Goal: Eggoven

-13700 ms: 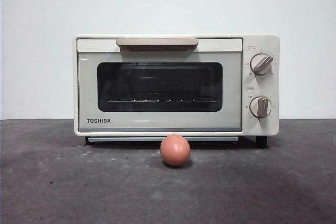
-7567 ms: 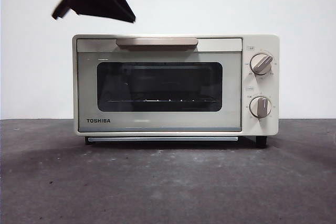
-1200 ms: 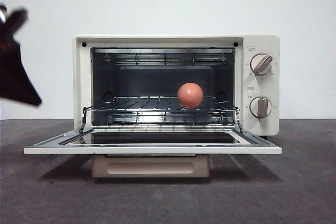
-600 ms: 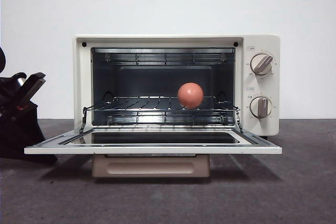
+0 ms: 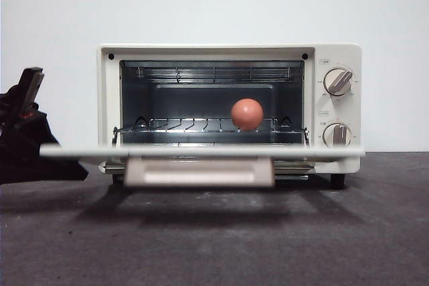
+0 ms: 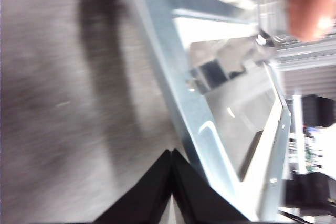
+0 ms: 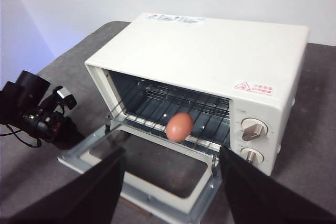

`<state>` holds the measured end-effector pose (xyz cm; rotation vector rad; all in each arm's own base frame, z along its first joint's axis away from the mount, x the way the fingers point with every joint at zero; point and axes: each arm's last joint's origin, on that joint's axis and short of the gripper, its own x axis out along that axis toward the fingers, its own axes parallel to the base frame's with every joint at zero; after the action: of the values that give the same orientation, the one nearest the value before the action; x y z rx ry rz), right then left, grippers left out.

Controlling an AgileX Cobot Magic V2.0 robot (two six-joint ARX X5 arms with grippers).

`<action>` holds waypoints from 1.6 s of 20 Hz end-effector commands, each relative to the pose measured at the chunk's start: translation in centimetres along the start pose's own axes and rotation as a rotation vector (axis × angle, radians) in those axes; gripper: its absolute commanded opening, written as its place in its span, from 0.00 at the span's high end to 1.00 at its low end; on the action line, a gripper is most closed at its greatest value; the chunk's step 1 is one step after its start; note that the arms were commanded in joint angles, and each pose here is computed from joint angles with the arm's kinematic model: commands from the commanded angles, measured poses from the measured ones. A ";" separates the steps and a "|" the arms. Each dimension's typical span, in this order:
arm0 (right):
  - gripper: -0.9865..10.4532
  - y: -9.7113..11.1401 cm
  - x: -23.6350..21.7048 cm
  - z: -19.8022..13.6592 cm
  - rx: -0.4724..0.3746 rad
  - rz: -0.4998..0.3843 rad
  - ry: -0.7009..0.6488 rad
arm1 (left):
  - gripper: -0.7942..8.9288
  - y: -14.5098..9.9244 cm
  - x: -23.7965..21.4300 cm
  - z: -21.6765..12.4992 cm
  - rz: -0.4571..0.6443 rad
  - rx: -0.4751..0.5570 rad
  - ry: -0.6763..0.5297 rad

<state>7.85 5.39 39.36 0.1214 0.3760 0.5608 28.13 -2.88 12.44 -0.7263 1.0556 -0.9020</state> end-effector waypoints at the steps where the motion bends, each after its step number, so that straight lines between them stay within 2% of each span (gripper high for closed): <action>1: 0.66 0.1 -0.2 0.3 0.007 0.005 -0.009 | 0.91 -0.8 -0.1 0.7 -0.074 0.026 -0.009; 6: 0.66 0.1 -0.1 0.3 0.008 0.004 -0.006 | 0.91 -2.6 -1.2 2.4 -0.098 0.087 -0.110; 12: 0.66 0.0 -0.2 -0.1 0.024 -0.005 0.031 | 0.91 -4.3 -1.9 4.9 -0.120 0.146 -0.297; 18: 0.66 0.0 -0.2 -0.2 0.024 -0.007 0.044 | 0.91 -6.1 -2.8 5.1 -0.136 0.202 -0.334; 22: 0.66 0.0 -0.1 -0.4 0.023 -0.010 0.068 | 0.91 -8.8 -4.1 4.8 -0.130 0.253 -0.374; 27: 0.66 -0.1 0.3 -0.7 0.021 -0.013 0.117 | 0.91 -13.2 -6.0 3.0 -0.046 0.321 -0.465; 32: 0.66 0.0 1.2 -0.9 0.023 0.025 0.180 | 0.91 -17.3 -7.6 -0.8 0.134 0.399 -0.520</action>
<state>8.31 5.89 37.82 0.0903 0.5618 0.5793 21.88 -4.07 29.27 -0.5947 0.4662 -0.7486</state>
